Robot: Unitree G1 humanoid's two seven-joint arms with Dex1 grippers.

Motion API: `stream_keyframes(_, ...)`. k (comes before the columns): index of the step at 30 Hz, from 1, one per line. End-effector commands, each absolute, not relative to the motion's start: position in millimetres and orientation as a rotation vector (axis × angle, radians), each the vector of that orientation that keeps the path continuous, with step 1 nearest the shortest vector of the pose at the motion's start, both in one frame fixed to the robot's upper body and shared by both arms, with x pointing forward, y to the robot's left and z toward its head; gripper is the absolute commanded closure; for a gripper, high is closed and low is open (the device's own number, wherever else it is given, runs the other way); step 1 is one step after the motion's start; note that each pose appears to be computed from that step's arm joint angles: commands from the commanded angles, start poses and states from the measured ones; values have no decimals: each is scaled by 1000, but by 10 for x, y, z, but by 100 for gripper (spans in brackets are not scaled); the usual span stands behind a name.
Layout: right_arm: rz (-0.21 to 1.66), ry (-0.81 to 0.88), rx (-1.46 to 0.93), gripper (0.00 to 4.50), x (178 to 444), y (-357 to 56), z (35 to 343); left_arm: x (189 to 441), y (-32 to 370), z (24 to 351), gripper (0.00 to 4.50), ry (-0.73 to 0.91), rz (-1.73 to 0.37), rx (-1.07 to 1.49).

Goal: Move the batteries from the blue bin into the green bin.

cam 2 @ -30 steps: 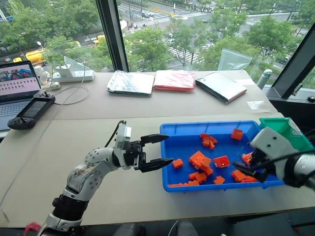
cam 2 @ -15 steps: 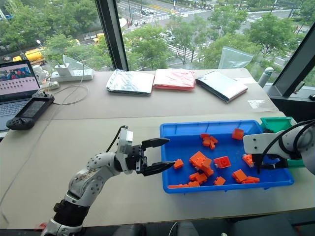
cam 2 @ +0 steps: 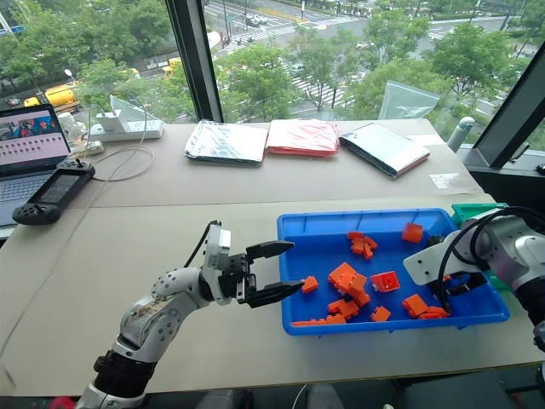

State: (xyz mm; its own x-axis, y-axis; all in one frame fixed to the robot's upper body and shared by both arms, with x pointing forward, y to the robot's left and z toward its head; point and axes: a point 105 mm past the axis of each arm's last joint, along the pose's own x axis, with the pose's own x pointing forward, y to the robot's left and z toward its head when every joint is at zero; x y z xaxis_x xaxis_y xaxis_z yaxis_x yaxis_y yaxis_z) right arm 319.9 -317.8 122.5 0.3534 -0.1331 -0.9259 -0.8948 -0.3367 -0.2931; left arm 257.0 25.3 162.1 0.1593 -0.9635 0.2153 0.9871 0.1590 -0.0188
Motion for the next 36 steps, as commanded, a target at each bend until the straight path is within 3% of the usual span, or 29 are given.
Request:
stream_keyframes(1,1072,909,-1727,74,3196,-3193,1299,2501,222,1714,0,-200,-1424,-162)
stream_keyframes(8,1048,888,-1730,303,3225,-3204,1287,2510,206,1743,0,-198,-1424,-165)
stream_keyframes(15,974,823,-1750,305,3266,-3193,1499,2526,198,1749,0,-195,-1427,-165)
stream_keyframes(19,867,694,-1721,305,3334,-3040,1950,2534,205,1750,0,-197,-1424,-156)
stream_keyframes(23,723,523,-1479,305,3467,-2763,2261,2527,218,1749,0,-196,-1418,-155)
stream_keyframes(29,524,479,-1062,305,3591,-2732,2024,2526,243,1740,0,-195,-1399,-151)
stream_keyframes(36,367,509,-971,305,3563,-2905,1817,2516,241,1721,0,-190,-1401,-152)
